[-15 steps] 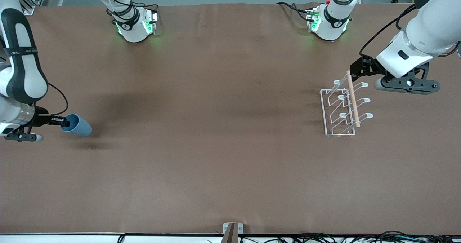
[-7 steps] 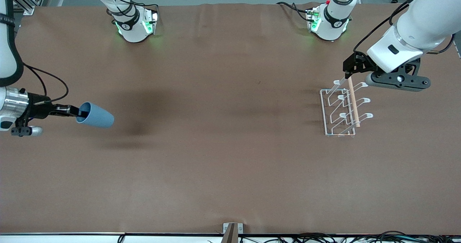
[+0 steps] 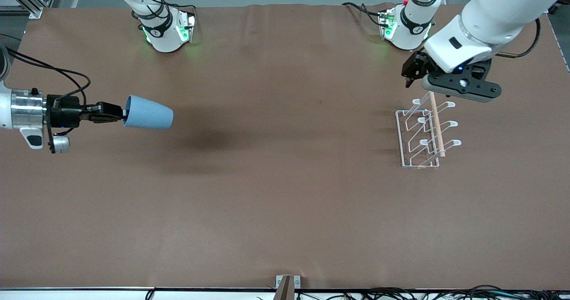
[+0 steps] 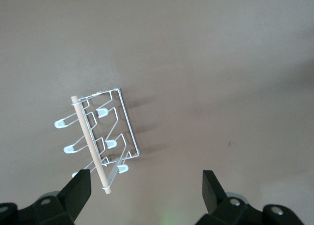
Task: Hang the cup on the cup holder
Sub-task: 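Lift the cup with the right gripper while the left gripper moves over, then bring the left gripper to the cup held by the right gripper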
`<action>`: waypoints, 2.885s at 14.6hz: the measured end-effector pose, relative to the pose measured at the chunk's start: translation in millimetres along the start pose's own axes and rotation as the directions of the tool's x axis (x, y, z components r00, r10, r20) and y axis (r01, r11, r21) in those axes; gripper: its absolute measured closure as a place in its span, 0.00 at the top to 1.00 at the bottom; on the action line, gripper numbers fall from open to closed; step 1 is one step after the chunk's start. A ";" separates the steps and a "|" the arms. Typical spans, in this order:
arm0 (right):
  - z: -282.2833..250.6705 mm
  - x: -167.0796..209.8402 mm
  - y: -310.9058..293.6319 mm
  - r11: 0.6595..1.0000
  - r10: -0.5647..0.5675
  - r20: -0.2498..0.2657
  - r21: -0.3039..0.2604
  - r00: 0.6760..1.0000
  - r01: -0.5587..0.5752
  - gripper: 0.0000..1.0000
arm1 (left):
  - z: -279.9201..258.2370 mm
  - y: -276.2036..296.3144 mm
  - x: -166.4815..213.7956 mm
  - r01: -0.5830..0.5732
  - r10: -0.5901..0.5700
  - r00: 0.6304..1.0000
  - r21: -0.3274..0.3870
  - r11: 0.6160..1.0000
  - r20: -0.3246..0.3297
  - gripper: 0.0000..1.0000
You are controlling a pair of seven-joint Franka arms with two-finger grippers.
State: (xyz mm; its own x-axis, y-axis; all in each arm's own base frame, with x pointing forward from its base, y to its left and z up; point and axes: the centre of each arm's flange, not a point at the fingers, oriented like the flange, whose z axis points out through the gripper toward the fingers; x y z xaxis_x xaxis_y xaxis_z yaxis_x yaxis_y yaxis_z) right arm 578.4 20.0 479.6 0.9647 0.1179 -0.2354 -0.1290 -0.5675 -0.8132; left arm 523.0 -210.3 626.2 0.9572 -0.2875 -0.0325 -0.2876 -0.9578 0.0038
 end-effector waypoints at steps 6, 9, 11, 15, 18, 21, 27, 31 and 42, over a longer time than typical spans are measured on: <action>50.5 -1.0 -33.3 0.987 -0.037 0.094 0.160 0.995 0.022 0.05 | -1.0 60.9 -10.4 -0.118 0.118 0.993 -0.001 0.993 0.003 1.00; 69.8 -1.6 -30.2 0.972 -0.018 0.116 0.233 0.993 -0.009 0.05 | -10.8 110.0 -23.6 -0.209 0.209 0.978 -0.004 0.978 -0.017 1.00; 78.1 -1.6 -29.7 0.966 -0.011 0.123 0.259 0.992 -0.021 0.05 | -21.7 138.6 -31.8 -0.263 0.262 0.964 -0.010 0.965 -0.052 1.00; 85.0 1.5 -32.5 0.966 -0.008 0.106 0.257 0.994 -0.020 0.05 | -31.2 194.5 -36.5 -0.388 0.376 0.911 -0.041 0.921 -0.171 1.00; 92.3 3.2 -36.4 0.968 -0.010 0.100 0.252 0.995 -0.016 0.05 | -30.4 234.1 -35.0 -0.494 0.461 0.845 -0.068 0.867 -0.270 1.00; 98.9 4.6 -40.0 0.970 -0.012 0.094 0.244 0.995 -0.011 0.05 | -26.9 272.7 -32.3 -0.574 0.506 0.780 -0.098 0.813 -0.369 1.00; 101.6 2.5 -40.9 0.969 -0.016 0.112 0.247 0.994 -0.013 0.05 | -6.3 318.8 -20.8 -0.668 0.543 0.684 -0.119 0.735 -0.486 1.00; 102.3 -0.3 -41.7 0.967 -0.021 0.134 0.253 0.991 -0.014 0.05 | 14.6 330.0 -8.8 -0.687 0.559 0.661 -0.104 0.719 -0.501 1.00; 102.8 -2.3 -42.0 0.966 -0.025 0.149 0.257 0.989 -0.015 0.05 | 20.8 373.3 -11.2 -0.746 0.601 0.586 -0.072 0.662 -0.545 1.00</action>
State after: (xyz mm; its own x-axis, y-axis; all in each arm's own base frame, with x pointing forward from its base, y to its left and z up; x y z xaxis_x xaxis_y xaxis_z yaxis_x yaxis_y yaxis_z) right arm 558.0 127.3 459.6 0.9228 0.2517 -0.2919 -0.1978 -0.3407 -0.9191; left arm 404.3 -564.5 607.3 0.4053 -0.7466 0.5275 -0.9021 -0.4200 0.0987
